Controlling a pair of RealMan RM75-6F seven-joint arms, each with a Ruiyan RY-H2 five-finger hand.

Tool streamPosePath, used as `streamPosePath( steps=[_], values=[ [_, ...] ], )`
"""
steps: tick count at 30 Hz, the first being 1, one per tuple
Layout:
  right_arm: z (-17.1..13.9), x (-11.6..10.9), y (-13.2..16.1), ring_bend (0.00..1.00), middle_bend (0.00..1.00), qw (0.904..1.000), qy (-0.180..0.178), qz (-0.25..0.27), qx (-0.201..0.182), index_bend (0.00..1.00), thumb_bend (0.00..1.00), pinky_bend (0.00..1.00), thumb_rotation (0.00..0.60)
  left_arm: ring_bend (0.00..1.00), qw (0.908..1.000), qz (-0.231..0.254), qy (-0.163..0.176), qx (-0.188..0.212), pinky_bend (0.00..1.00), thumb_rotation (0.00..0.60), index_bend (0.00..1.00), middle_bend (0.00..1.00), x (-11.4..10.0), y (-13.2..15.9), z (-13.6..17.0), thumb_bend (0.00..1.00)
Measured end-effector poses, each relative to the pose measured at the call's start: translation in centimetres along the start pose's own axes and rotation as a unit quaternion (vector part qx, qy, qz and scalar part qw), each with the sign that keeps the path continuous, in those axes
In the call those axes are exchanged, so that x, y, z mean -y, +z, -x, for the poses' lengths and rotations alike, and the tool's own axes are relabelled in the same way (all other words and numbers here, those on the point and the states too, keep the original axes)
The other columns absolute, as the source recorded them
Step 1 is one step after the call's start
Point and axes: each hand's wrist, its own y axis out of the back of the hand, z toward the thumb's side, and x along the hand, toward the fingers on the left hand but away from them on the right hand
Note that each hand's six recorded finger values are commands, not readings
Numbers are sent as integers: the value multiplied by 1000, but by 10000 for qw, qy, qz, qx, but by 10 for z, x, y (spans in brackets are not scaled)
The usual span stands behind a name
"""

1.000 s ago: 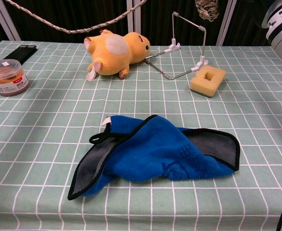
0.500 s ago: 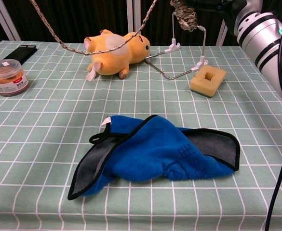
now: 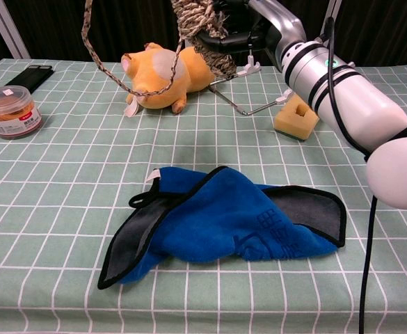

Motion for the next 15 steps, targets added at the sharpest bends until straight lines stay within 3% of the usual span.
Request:
streamPosePath(
  steps=[7, 15],
  values=[
    [11, 18, 5, 561, 574, 9998, 165, -74, -12, 783, 750, 723, 600, 570, 9980, 620, 67, 26, 710, 600, 732, 599, -6, 28, -33, 533],
    [17, 35, 3, 561, 574, 9990, 392, -165, 115, 782, 748, 723, 600, 570, 9960, 894, 20, 21, 710, 600, 732, 599, -13, 68, -64, 533]
  ],
)
